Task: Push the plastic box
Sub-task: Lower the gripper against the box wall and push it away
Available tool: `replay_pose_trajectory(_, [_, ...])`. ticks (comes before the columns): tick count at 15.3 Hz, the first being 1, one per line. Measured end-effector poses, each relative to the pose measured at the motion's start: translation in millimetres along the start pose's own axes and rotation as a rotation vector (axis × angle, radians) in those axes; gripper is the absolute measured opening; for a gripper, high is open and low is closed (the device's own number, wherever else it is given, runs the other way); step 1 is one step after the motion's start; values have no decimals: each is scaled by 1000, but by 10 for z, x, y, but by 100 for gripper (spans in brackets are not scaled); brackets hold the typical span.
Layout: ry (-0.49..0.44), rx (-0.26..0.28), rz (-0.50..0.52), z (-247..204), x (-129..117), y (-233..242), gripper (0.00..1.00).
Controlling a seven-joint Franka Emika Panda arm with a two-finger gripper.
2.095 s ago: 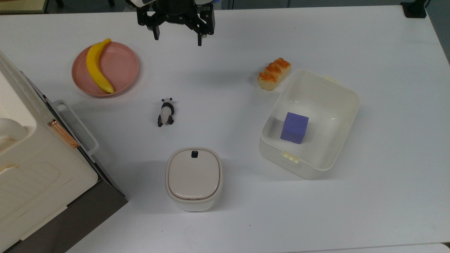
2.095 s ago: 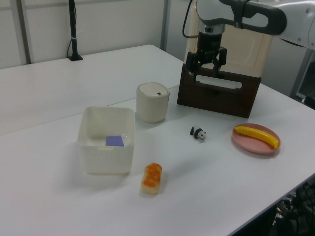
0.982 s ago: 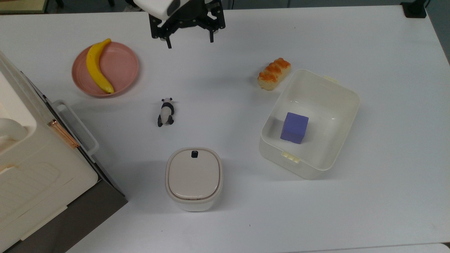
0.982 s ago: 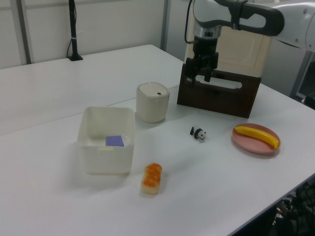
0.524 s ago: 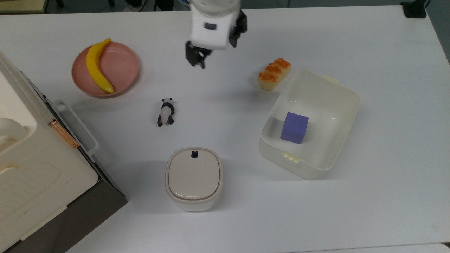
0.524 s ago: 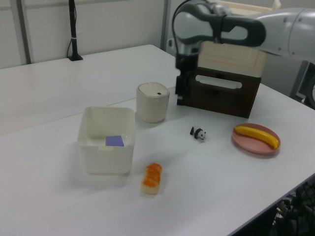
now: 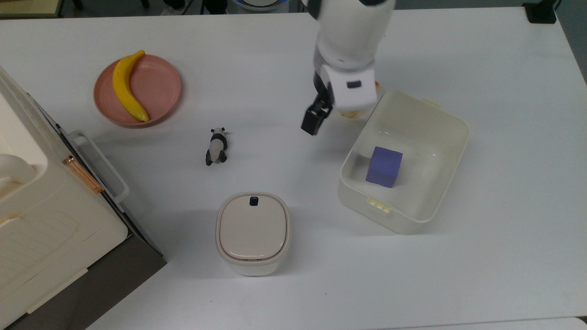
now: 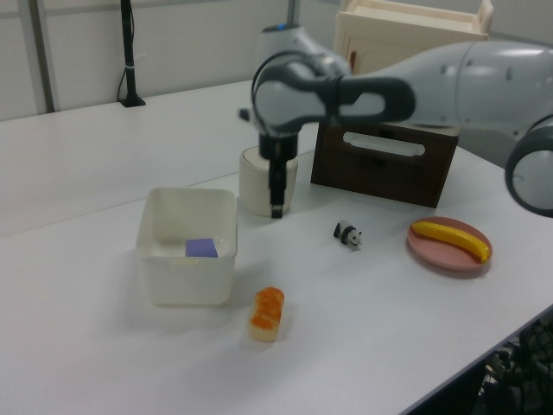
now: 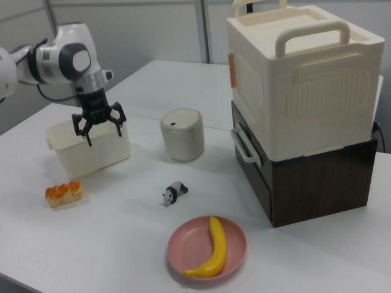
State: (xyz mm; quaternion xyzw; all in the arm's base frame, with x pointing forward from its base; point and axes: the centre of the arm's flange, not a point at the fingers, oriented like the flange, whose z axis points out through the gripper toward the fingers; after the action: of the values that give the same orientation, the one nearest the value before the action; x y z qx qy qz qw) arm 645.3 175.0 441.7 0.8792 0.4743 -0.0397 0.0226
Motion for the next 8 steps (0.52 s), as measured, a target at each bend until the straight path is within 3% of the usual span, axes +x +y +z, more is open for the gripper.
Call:
replay_pose_trajectory(4, [-5, -34, -55, 312, 309, -115, 100])
replay_pose_trajectory(8, [4, -42, -64, 418, 412, -118, 100])
